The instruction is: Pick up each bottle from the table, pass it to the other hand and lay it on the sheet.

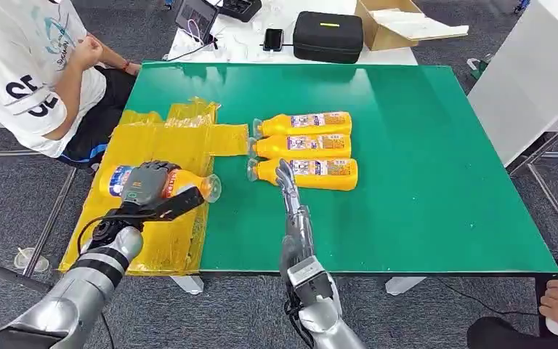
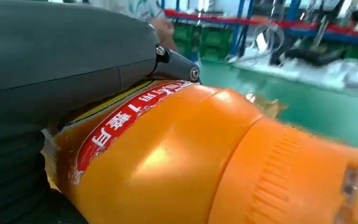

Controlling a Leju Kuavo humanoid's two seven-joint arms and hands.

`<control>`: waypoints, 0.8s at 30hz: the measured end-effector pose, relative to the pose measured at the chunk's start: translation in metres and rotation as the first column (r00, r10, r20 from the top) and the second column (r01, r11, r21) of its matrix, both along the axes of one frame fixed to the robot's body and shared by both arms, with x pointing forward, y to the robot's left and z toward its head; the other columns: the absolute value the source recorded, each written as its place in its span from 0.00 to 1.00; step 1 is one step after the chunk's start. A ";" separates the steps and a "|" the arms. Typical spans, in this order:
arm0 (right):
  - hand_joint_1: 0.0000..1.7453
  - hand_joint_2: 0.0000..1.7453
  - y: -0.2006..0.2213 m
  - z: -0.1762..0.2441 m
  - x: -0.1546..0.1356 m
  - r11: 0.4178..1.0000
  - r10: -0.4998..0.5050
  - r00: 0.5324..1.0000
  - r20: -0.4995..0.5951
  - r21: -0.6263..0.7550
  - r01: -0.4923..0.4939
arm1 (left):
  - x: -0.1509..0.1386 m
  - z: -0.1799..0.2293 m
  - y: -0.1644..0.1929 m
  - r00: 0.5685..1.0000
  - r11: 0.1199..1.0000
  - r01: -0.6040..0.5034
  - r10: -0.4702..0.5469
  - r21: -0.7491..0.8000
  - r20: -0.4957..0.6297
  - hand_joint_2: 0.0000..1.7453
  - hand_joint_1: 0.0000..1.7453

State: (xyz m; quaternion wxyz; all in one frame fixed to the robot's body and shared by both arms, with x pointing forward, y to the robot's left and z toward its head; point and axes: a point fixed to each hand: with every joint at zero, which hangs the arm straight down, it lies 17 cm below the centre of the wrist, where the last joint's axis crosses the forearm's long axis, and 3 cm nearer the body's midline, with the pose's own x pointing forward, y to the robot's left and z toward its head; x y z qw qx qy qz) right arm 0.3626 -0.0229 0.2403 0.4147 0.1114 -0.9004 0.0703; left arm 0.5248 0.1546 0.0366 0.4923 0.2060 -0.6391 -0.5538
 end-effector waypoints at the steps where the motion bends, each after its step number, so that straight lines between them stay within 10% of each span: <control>1: 0.00 0.00 0.001 -0.001 0.000 1.000 0.002 1.000 -0.001 -0.004 -0.002 | 0.000 -0.003 0.003 1.000 1.000 -0.005 0.005 0.008 -0.016 1.00 1.00; 3: 0.00 0.00 0.002 -0.004 0.000 1.000 0.005 1.000 -0.006 -0.010 -0.005 | -0.001 -0.011 0.009 0.999 1.000 -0.014 0.015 0.020 -0.050 1.00 0.97; 5: 0.00 0.00 0.004 -0.007 0.000 1.000 0.012 1.000 -0.011 -0.016 -0.012 | -0.003 -0.019 0.015 0.996 0.999 -0.023 0.025 0.032 -0.085 1.00 0.63; 6: 0.00 0.00 0.004 -0.008 0.000 1.000 0.014 1.000 -0.015 -0.018 -0.014 | -0.004 -0.022 0.017 0.995 0.999 -0.026 0.030 0.039 -0.099 1.00 0.63; 8: 0.00 0.00 0.005 -0.011 0.000 1.000 0.018 1.000 -0.021 -0.021 -0.019 | -0.006 -0.029 0.022 0.992 0.998 -0.031 0.038 0.056 -0.119 1.00 0.02; 19: 0.00 0.00 0.012 -0.029 0.001 0.998 0.053 0.996 -0.075 -0.023 -0.055 | -0.016 -0.052 0.033 0.980 0.991 -0.018 0.043 0.133 -0.193 1.00 0.00; 20: 0.00 0.00 0.013 -0.031 0.001 0.998 0.057 0.995 -0.081 -0.022 -0.059 | -0.018 -0.054 0.032 0.977 0.992 -0.014 0.039 0.123 -0.211 0.00 0.00; 24: 0.00 0.00 0.013 -0.037 0.004 0.998 0.055 0.994 -0.098 -0.026 -0.057 | -0.024 -0.058 0.030 0.967 0.996 0.002 0.021 0.089 -0.255 0.00 0.00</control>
